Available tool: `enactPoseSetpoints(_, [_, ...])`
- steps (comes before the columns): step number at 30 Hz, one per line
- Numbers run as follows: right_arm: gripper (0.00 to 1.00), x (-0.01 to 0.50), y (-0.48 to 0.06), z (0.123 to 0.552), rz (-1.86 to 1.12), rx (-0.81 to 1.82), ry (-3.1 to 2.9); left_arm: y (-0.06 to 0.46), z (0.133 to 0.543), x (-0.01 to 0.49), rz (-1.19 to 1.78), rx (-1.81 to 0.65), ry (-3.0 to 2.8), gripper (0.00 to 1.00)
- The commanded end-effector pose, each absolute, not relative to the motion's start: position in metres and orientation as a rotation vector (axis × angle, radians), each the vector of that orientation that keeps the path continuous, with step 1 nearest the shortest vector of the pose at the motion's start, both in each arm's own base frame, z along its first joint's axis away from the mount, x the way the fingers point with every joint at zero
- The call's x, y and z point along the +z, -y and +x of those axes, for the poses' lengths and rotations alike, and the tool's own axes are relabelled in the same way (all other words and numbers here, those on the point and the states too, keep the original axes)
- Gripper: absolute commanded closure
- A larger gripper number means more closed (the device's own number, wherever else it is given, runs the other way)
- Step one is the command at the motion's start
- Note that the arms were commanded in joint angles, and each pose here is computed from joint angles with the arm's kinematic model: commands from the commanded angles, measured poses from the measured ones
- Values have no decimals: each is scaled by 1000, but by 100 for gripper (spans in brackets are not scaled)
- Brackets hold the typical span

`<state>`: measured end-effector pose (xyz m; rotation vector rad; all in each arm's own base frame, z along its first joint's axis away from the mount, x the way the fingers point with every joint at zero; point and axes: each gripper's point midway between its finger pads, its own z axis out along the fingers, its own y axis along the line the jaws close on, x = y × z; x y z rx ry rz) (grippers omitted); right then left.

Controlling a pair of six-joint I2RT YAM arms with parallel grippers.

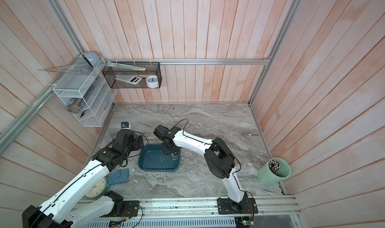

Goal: Take out the screws from the storage box
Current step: Pick up the screw from the storage box.

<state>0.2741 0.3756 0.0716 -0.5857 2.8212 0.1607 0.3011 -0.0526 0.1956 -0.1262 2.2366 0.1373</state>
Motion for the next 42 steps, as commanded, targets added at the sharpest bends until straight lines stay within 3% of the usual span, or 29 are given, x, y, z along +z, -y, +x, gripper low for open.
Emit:
enactPoseSetpoints(1, [83, 50, -375, 270, -597, 136, -2869, 49, 300, 199, -127, 146, -2219, 0])
enactPoseSetpoints(27, [87, 15, -373, 267, -624, 54, -2940, 49, 300, 198, -126, 148, -2223, 0])
enactPoseSetpoints(42, [84, -9, -371, 260, -653, -15, -2990, 49, 300, 199, -124, 152, -2221, 0])
